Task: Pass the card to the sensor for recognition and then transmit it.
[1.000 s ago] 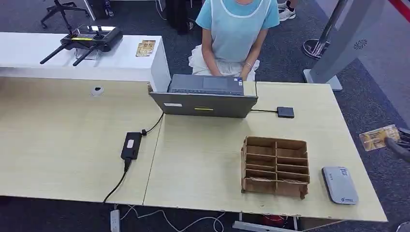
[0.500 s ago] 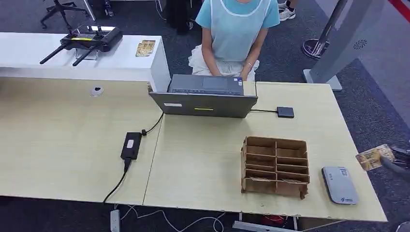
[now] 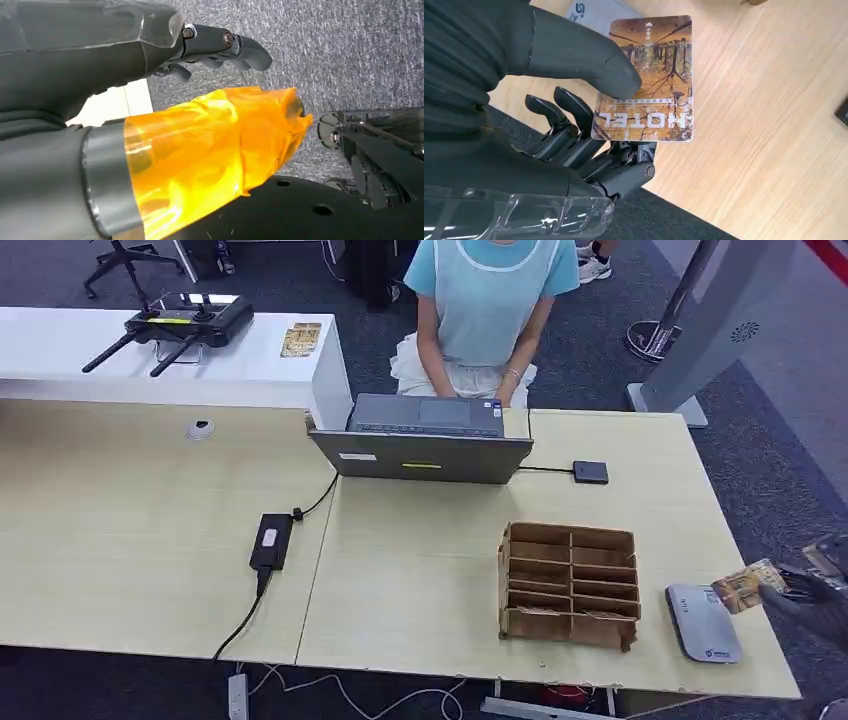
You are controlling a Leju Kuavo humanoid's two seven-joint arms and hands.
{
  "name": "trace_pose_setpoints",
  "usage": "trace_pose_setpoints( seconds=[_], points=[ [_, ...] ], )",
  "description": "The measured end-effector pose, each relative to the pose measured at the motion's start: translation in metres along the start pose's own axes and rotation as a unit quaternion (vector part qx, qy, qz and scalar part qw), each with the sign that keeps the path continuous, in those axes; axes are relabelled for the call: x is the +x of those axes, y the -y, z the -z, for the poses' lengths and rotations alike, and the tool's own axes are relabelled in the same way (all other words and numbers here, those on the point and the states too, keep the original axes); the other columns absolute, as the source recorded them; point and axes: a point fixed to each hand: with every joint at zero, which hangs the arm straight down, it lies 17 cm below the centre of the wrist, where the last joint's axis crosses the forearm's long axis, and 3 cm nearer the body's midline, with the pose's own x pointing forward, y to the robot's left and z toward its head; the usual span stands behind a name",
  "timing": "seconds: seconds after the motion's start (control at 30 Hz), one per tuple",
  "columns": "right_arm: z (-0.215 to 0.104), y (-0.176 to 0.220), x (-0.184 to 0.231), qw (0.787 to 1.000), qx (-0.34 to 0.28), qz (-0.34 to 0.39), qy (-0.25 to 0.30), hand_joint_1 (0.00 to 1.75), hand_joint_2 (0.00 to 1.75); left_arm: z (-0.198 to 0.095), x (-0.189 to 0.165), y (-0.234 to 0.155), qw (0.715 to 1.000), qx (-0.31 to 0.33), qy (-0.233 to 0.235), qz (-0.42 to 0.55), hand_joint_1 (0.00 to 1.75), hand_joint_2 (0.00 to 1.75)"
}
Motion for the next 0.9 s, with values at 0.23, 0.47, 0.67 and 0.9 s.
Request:
trace_pose_setpoints(
  seconds=[0.23, 0.47, 0.67, 0.9],
  points=[
    [-0.003, -0.010, -0.014, 1.000, 0.010, 0.002, -0.015, 1.75, 1.75, 0.000, 0.000, 0.002, 1.000, -0.002, 0.000, 0.000, 0.00, 0.00],
    [-0.007, -0.016, -0.027, 0.999, 0.016, -0.001, -0.030, 1.75, 1.75, 0.000, 0.000, -0.001, 1.000, -0.001, 0.001, 0.003, 0.00, 0.00],
    [-0.007, -0.025, -0.036, 0.999, 0.022, -0.004, -0.043, 1.75, 1.75, 0.000, 0.000, -0.003, 1.000, 0.001, 0.001, 0.006, 0.00, 0.00],
    [-0.007, -0.029, -0.040, 0.999, 0.026, -0.006, -0.047, 1.75, 1.75, 0.000, 0.000, -0.003, 1.000, 0.001, 0.001, 0.008, 0.00, 0.00]
  ],
)
